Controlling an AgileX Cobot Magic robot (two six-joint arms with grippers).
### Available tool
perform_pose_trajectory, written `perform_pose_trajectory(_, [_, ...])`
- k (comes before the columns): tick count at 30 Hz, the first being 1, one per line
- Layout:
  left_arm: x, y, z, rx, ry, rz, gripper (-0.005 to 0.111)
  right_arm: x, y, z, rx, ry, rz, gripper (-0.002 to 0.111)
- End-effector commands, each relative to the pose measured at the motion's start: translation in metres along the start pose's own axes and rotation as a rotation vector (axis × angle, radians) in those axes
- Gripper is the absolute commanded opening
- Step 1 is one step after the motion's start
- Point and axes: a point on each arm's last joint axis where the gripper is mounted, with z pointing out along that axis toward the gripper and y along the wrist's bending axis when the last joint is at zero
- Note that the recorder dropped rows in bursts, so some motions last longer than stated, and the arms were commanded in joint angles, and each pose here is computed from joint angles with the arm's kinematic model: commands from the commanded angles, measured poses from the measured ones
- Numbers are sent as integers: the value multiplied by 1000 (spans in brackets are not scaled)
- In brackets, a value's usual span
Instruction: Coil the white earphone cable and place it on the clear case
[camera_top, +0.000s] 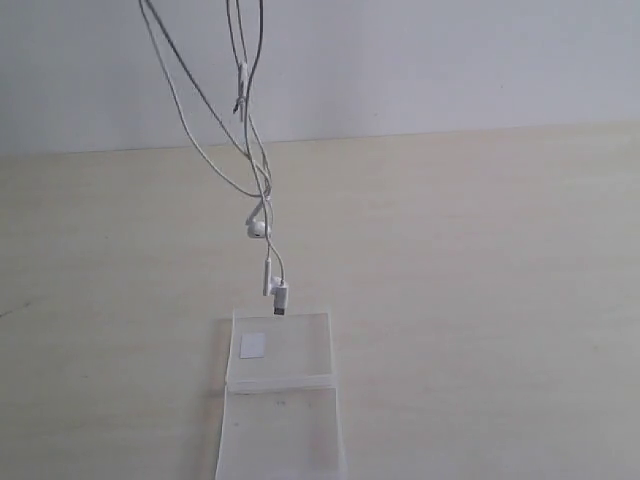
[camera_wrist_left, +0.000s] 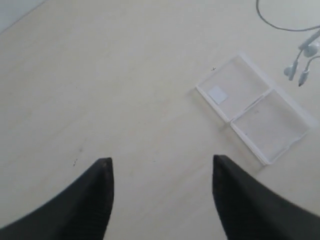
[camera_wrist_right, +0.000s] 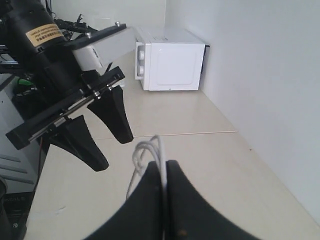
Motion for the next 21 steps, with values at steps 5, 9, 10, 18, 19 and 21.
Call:
perform_pose_trajectory(5, [12, -5, -30, -61, -86, 25, 65, -3, 1, 0, -3, -10, 19, 0])
perform_pose_trajectory(9, [17, -8, -40, -75, -116, 30, 65, 3, -1, 4, -29, 1, 73, 0])
perform_pose_trajectory(10, [18, -8, -41, -76, -121, 31, 65, 4, -2, 4, -31, 3, 83, 0])
perform_pose_trajectory(18, [20, -11, -49, -77, -157, 28, 65, 12, -7, 9, -34, 16, 125, 0])
perform_pose_trajectory(19, [19, -11, -49, -76, -176, 25, 65, 12, -7, 9, -34, 16, 125, 0])
perform_pose_trajectory(21, [15, -12, -49, -60, -210, 17, 65, 12, -7, 9, -34, 16, 127, 0])
